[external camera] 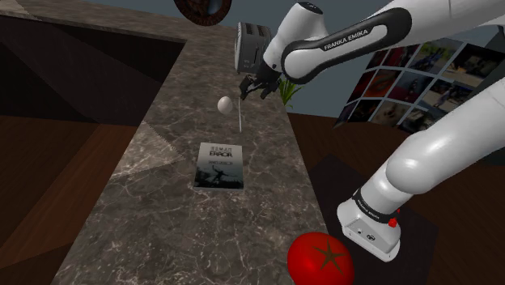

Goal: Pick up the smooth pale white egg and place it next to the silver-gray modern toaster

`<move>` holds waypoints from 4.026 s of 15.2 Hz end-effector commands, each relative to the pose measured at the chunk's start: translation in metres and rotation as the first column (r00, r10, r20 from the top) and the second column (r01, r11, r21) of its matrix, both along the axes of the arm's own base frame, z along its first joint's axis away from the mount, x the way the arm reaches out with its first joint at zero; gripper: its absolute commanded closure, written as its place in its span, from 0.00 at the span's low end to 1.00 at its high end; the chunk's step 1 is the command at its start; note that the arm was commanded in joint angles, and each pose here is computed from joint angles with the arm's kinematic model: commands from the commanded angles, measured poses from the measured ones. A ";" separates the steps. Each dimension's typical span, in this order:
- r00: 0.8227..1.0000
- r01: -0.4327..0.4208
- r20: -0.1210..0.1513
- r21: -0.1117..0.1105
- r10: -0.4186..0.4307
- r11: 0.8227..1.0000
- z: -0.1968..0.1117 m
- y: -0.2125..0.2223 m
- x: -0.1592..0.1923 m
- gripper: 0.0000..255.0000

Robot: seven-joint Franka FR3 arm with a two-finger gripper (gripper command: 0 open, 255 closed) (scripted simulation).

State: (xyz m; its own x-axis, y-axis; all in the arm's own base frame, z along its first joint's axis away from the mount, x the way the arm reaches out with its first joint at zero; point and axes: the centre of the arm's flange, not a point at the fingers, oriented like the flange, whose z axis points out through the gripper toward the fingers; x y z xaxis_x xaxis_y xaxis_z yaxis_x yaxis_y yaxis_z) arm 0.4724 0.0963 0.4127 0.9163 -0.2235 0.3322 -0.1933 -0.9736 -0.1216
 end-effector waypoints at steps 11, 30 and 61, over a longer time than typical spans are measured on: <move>0.991 0.071 0.115 0.027 -0.074 0.997 -0.073 0.023 0.094 0.00; 0.991 0.071 0.115 0.027 -0.074 0.997 -0.095 0.024 0.105 1.00; 0.991 0.071 0.115 0.027 -0.074 0.997 0.053 0.024 0.105 1.00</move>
State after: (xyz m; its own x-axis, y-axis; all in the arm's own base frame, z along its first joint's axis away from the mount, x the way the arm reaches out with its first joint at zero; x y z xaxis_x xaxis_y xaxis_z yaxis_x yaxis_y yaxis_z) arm 0.5776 0.1200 0.4598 0.8528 -0.2965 0.4299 -0.2463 -0.9543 -0.1695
